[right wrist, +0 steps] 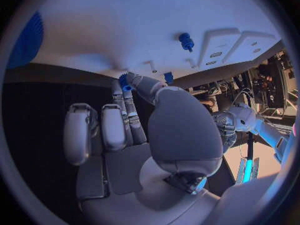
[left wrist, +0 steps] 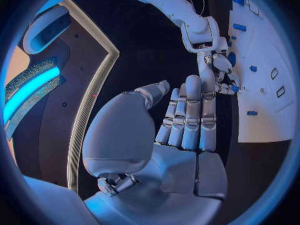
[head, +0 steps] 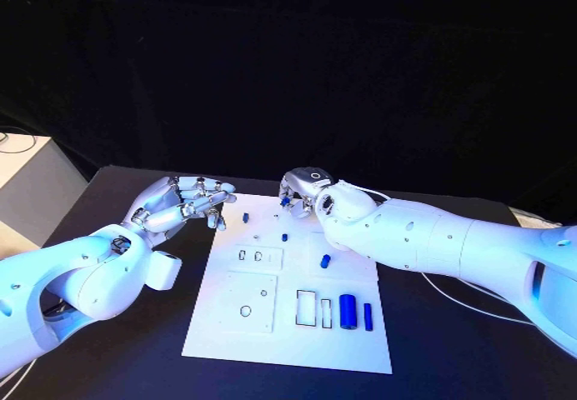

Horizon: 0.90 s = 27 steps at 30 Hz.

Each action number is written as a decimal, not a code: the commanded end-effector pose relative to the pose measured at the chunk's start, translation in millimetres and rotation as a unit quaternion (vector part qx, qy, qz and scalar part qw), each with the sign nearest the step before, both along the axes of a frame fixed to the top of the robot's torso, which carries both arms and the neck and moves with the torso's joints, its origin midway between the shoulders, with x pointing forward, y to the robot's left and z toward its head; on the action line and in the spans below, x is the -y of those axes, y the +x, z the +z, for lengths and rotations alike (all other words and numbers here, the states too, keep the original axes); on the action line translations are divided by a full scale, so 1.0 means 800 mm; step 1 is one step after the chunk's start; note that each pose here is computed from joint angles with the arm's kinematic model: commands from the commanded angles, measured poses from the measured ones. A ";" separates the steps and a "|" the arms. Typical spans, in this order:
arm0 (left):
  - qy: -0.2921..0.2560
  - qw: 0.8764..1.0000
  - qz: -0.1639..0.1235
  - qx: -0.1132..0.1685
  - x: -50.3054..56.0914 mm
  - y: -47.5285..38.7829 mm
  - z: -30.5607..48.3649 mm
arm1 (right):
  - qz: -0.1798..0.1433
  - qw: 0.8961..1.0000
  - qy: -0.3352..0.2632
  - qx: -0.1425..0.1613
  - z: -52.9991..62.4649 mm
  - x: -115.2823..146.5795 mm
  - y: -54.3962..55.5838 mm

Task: Assemble the parts on the task board

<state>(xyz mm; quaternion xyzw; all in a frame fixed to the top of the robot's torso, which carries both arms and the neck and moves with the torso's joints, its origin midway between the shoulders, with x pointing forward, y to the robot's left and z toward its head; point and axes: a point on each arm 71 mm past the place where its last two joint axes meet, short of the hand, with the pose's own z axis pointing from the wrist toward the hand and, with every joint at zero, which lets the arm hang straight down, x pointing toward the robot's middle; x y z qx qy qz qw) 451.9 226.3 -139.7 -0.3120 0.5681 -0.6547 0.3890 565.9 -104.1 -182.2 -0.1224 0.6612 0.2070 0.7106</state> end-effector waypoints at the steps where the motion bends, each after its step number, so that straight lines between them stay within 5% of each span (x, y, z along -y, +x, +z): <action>1: -0.002 1.000 -0.011 0.003 0.004 -0.001 0.0028 | 0.007 1.000 -0.007 -0.008 -0.003 -0.003 -0.001; 27: -0.001 1.000 -0.014 0.003 0.006 0.000 0.0027 | 0.013 1.000 -0.014 -0.024 -0.010 -0.010 0.002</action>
